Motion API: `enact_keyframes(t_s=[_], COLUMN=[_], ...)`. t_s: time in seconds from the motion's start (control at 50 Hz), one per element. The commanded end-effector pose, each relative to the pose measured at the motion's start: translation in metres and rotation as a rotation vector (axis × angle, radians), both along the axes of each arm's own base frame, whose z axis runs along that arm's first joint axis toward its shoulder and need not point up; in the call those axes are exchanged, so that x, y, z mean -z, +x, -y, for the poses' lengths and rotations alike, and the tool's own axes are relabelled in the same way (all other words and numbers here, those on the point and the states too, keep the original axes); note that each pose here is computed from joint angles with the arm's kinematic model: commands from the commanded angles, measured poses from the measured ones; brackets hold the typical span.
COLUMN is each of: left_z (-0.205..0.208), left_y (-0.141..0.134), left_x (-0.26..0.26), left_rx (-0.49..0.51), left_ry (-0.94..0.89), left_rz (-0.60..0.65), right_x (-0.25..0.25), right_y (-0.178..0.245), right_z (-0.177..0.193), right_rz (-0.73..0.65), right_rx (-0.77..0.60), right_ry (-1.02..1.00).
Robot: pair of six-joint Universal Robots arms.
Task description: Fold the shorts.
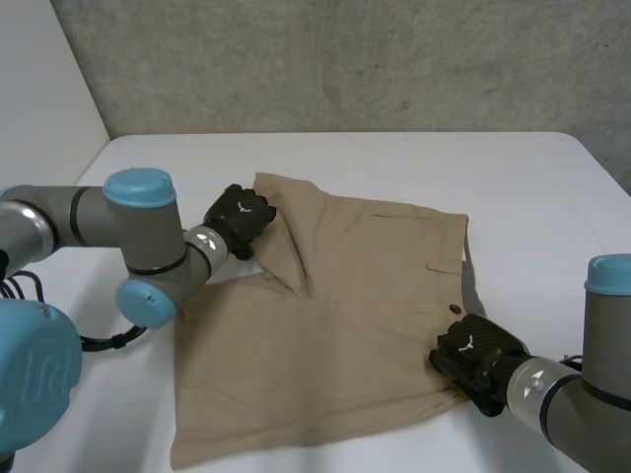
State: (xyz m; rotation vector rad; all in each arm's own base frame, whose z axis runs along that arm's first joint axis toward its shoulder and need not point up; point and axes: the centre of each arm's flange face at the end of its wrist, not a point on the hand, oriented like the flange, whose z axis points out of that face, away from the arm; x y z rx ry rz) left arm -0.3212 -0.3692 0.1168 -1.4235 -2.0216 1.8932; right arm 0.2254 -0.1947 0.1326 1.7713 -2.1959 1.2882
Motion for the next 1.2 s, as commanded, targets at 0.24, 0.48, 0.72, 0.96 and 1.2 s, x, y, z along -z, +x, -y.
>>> enact_keyframes(t_s=[0.24,0.48,0.72,0.96,1.2], left_z=[-0.009,-0.026,-0.012,0.005,0.008], left_y=[0.033,0.044,0.025,0.008,0.011], left_x=[-0.028,-0.024,-0.057,-0.027,0.000], left_rx=[-0.249,-0.331,-0.225,-0.094,-0.092], left_ry=[-0.031,-0.010,-0.143,-0.102,-0.012], left_rz=[0.047,0.092,-0.018,-0.026,0.039], right_x=[0.001,0.001,0.001,0.002,0.002], right_y=[0.001,0.001,0.001,0.001,0.001], right_z=[0.003,0.002,0.001,0.002,0.004], right_rz=[0.006,0.003,0.004,0.005,0.006], right_rx=[-0.002,-0.003,-0.002,0.000,0.000], right_ry=[-0.017,-0.015,-0.014,-0.014,-0.022])
